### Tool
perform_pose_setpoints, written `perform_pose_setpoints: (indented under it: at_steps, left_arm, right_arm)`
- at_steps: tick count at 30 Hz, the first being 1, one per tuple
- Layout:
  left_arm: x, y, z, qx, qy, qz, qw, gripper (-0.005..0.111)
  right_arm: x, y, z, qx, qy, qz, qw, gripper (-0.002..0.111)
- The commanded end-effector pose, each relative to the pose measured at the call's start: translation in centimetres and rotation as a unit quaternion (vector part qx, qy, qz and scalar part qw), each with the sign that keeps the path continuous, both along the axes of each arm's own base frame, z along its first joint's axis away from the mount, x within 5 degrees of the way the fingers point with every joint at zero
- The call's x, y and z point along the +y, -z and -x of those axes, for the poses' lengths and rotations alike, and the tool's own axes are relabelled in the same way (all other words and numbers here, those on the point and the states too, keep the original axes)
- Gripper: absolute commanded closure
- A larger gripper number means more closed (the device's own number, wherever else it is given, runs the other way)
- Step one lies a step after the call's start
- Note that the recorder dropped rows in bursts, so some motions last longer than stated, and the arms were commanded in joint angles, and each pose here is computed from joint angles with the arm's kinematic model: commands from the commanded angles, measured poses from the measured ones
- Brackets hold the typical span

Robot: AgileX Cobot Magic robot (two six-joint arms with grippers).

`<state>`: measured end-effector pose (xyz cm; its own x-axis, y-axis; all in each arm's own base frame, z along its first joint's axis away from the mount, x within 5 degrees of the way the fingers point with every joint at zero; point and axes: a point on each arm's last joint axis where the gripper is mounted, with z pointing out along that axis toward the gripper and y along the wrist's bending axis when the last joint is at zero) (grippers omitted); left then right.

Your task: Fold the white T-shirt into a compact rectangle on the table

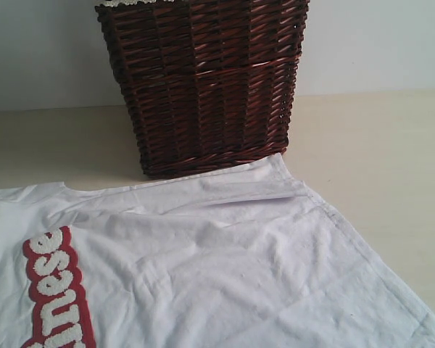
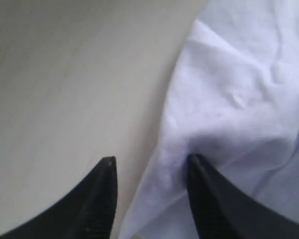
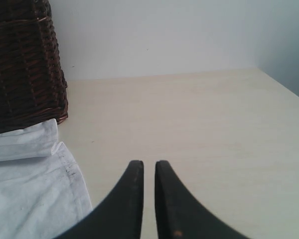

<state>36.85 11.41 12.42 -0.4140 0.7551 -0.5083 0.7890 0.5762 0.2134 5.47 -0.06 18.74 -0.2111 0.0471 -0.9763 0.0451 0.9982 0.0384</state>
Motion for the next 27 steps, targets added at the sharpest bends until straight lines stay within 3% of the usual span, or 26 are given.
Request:
perform_pose_setpoints:
  at_steps: [1,6,9,11,18,21,22,24,27]
  left_arm:
    - [-0.5,0.9,-0.6,-0.002,0.024,-0.041,0.999,0.061]
    - [-0.8,1.3,-0.8,0.000,0.022,-0.038,0.999,0.064]
    - [-0.7,1.3,-0.9,-0.004,0.013,-0.039,0.999,0.093]
    - [-0.8,1.2,-0.9,-0.006,0.008,-0.034,0.999,0.106]
    - [-1.4,-2.1,-0.7,-0.037,0.011,-0.008,0.999,0.107]
    - [-3.2,-4.5,0.6,-0.019,0.078,0.064,0.995,0.107]
    - [-4.3,-5.5,1.7,0.005,0.125,0.115,0.985,0.107]
    - [-5.3,-6.1,3.0,0.046,0.182,0.168,0.968,0.107]
    - [-5.5,-5.5,3.8,0.082,0.188,0.154,0.967,0.107]
  right_arm:
    - [-0.1,0.0,0.0,-0.007,0.003,0.006,1.000,0.097]
    - [-0.1,0.0,0.0,-0.007,0.003,0.006,1.000,0.097]
    - [-0.1,0.0,0.0,-0.007,0.003,0.006,1.000,0.097]
    - [-0.1,0.0,0.0,-0.007,0.003,0.006,1.000,0.097]
    - [-0.1,0.0,0.0,-0.007,0.003,0.006,1.000,0.097]
    - [-0.1,0.0,0.0,-0.007,0.003,0.006,1.000,0.097]
    - [-0.1,0.0,0.0,-0.007,0.003,0.006,1.000,0.097]
    - [-0.1,0.0,0.0,-0.007,0.003,0.006,1.000,0.097]
    - [-0.1,0.0,0.0,-0.007,0.003,0.006,1.000,0.097]
